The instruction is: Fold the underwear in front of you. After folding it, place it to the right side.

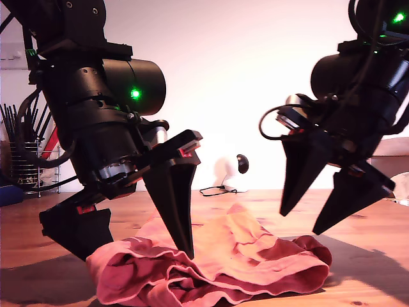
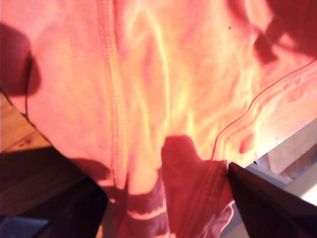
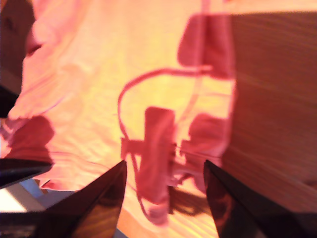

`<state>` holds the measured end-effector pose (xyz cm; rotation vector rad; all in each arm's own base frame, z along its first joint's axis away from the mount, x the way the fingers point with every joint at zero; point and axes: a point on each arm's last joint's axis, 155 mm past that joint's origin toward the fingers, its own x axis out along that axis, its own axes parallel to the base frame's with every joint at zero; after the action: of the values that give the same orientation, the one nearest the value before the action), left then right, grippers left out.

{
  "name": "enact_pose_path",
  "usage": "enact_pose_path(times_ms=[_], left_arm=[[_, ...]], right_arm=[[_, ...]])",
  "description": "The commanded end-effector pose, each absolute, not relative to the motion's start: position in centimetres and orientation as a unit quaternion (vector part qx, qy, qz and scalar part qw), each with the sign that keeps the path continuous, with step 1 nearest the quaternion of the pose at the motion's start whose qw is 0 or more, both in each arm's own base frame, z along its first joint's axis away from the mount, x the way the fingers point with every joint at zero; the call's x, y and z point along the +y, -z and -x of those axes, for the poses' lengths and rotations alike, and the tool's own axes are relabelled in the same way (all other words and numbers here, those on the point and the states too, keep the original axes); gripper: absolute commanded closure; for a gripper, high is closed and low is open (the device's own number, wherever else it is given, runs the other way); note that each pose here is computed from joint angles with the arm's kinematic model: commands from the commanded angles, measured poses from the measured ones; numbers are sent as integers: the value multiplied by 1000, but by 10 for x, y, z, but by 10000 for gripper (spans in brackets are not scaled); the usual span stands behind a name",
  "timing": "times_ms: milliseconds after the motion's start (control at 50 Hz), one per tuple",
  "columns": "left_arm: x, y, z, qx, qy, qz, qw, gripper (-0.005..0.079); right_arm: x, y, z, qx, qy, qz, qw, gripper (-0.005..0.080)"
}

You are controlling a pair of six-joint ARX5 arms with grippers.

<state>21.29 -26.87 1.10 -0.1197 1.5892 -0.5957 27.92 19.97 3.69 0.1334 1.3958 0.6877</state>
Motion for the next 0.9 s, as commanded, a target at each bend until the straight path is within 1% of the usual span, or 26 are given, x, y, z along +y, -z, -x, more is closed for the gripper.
enact_pose_path(times_ms=[0, 140, 360, 880], left_arm=[[-260, 9, -203, 724, 244, 45, 643, 63], [-261, 8, -202, 725, 246, 44, 642, 63], [-262, 8, -201, 725, 248, 42, 642, 63], [-262, 8, -201, 724, 250, 41, 642, 63]], right_arm=[[197, -20, -277, 647, -299, -53, 700, 261], [193, -3, -274, 666, -287, -49, 687, 261], [195, 5, -269, 676, -288, -42, 677, 261], [203, -13, -276, 675, -296, -52, 674, 263]])
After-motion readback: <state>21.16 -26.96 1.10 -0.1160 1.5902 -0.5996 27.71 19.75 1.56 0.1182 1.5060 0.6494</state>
